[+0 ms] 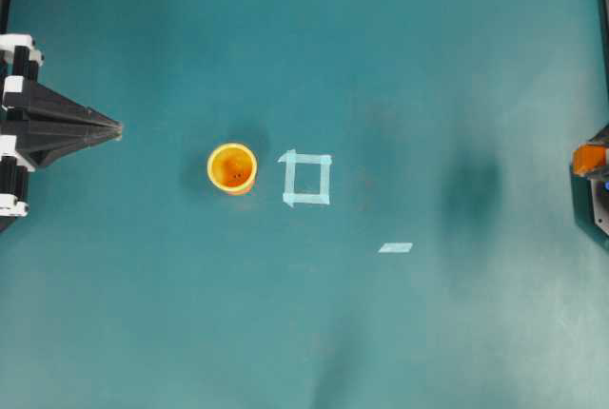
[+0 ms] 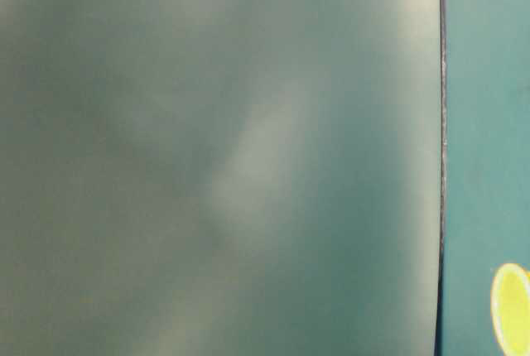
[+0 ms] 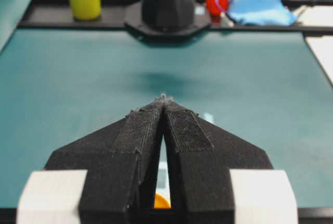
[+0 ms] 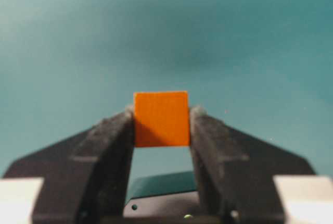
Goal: Move the block to the right with right arm.
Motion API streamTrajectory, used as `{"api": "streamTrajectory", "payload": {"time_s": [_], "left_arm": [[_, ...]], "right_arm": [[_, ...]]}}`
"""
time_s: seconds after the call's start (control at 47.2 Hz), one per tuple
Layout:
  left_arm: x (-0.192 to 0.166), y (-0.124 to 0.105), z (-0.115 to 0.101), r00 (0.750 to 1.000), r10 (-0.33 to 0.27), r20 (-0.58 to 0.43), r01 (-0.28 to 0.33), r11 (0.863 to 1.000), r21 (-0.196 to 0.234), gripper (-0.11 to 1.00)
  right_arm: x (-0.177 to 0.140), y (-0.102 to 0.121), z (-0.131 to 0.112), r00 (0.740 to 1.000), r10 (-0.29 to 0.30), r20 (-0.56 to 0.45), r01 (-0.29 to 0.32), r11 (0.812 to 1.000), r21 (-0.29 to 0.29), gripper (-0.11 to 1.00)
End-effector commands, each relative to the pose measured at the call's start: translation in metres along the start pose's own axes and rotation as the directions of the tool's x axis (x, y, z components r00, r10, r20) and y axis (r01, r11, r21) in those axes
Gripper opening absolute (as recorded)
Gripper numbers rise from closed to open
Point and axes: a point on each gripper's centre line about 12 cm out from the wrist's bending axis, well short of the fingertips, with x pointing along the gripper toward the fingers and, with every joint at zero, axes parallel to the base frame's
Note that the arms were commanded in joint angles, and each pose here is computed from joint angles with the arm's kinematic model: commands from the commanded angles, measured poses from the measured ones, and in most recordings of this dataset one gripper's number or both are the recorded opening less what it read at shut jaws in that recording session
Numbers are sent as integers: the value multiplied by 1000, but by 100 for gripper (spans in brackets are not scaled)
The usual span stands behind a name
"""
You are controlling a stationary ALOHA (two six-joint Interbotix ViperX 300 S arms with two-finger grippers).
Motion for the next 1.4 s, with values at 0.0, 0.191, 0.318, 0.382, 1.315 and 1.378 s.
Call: {"api": "streamTrajectory", "payload": {"time_s": [0.0,0.191,0.318,0.382,1.315,1.378], "left_arm": [[3,0,11,1000,-2,26,2,1000,1,0],[3,0,10,1000,-2,25,2,1000,1,0],[3,0,11,1000,-1,26,1,1000,2,0],[3,0,11,1000,-1,26,1,1000,2,0],[3,0,11,1000,0,28,0,1000,0,0],[3,0,12,1000,-1,29,1,1000,2,0]], "right_arm": [[-4,2,7,1000,6,16,-6,1000,-1,41],[-3,1,6,1000,4,12,-4,1000,-3,41],[-3,1,7,1000,3,12,-3,1000,-4,41],[-3,1,7,1000,3,12,-3,1000,-4,41],[-3,1,7,1000,5,18,-5,1000,-10,41],[-3,1,7,1000,5,18,-5,1000,-10,41]]}}
